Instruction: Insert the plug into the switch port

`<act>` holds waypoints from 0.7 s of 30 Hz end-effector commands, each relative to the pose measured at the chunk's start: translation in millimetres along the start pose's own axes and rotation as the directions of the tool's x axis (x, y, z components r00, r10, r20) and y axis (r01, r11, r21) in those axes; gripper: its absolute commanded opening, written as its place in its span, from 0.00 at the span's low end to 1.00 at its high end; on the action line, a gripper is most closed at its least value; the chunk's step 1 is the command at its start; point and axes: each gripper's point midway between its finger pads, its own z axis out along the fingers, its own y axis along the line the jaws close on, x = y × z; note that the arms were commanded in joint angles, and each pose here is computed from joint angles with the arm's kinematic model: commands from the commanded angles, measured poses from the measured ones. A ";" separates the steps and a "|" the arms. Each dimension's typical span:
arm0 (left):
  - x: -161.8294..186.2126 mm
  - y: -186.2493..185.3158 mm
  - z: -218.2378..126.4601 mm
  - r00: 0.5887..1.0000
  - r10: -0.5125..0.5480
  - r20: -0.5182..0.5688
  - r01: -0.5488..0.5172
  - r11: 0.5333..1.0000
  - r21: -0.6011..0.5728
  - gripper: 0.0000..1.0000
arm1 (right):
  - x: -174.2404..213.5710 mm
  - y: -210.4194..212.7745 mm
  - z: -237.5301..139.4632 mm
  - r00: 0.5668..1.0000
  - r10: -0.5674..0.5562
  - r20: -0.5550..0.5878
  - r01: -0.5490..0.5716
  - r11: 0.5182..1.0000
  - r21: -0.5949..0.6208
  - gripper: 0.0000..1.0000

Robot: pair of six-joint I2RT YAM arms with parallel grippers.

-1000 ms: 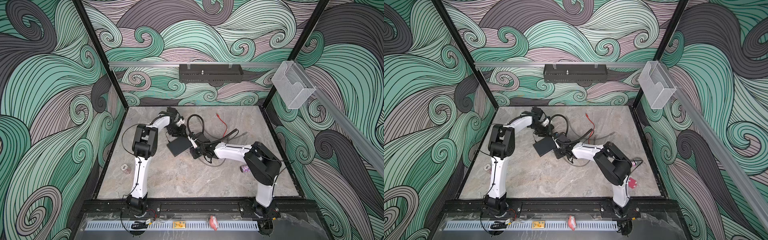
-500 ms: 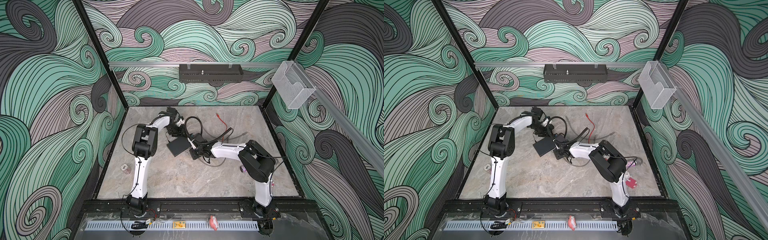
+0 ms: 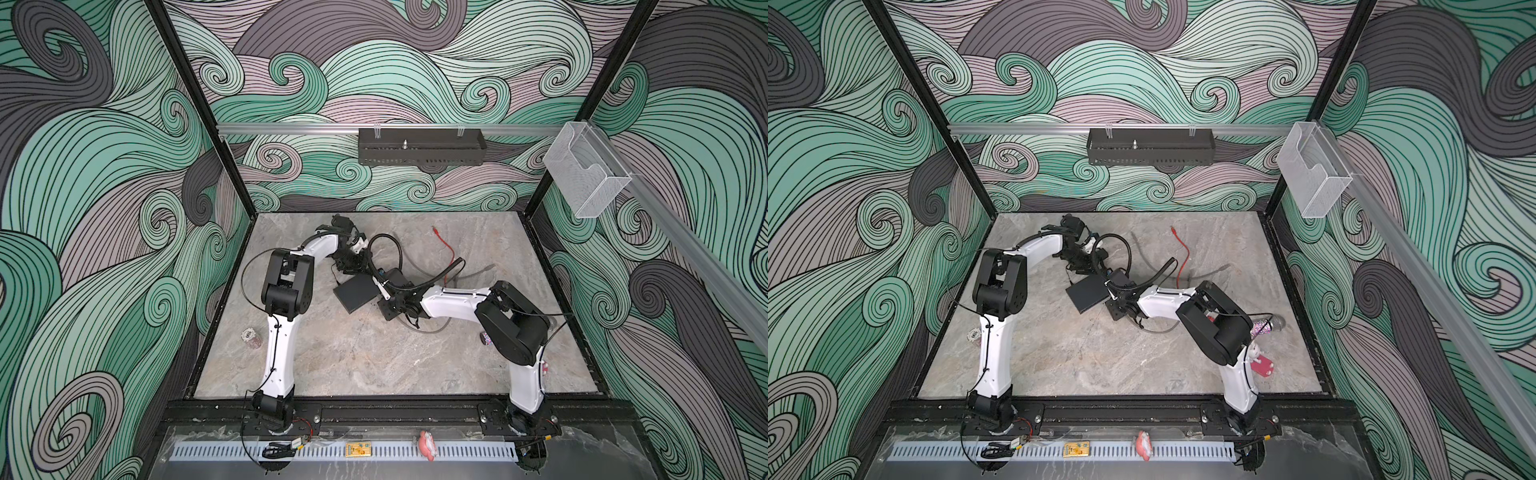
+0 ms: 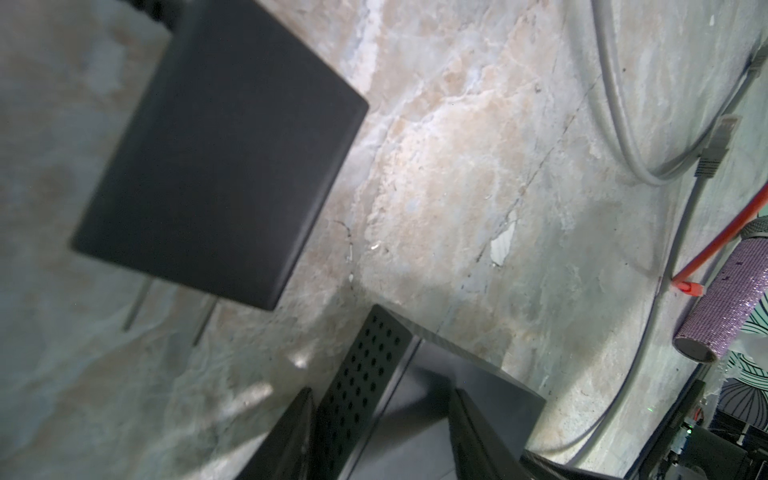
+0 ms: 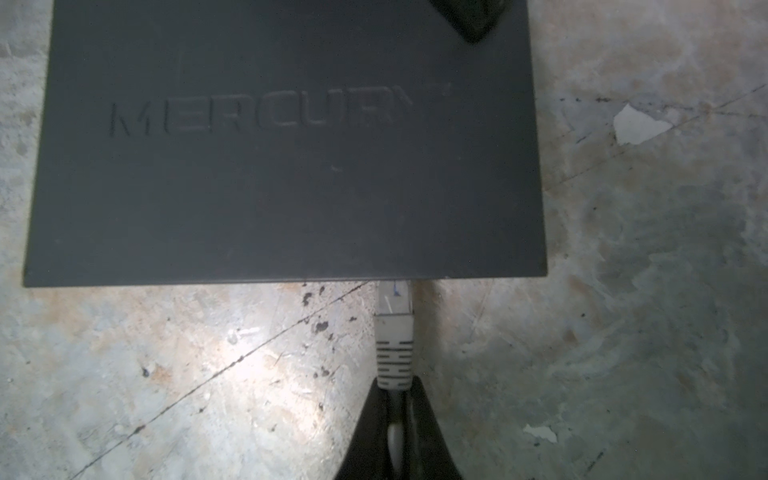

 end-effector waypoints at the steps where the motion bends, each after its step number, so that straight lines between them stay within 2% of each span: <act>1: 33.9 5.4 15.8 0.990 -0.080 -0.114 0.079 0.997 -0.013 0.51 | -32.3 4.6 -2.8 0.996 -0.032 0.080 0.033 0.999 -0.016 0.09; 9: 48.0 3.5 24.3 0.988 -0.091 -0.124 0.092 0.996 0.000 0.50 | -41.5 12.1 -7.6 0.996 -0.013 0.087 0.018 0.998 -0.055 0.07; 16: 55.1 0.7 31.0 0.985 -0.091 -0.147 0.093 0.996 0.005 0.50 | -46.6 11.6 4.6 0.996 -0.027 0.080 0.030 0.999 -0.044 0.07; 21: 58.7 -7.1 32.9 0.985 -0.087 -0.151 0.092 0.996 0.023 0.50 | -65.0 16.7 -0.4 0.994 -0.031 0.108 0.038 0.997 -0.061 0.07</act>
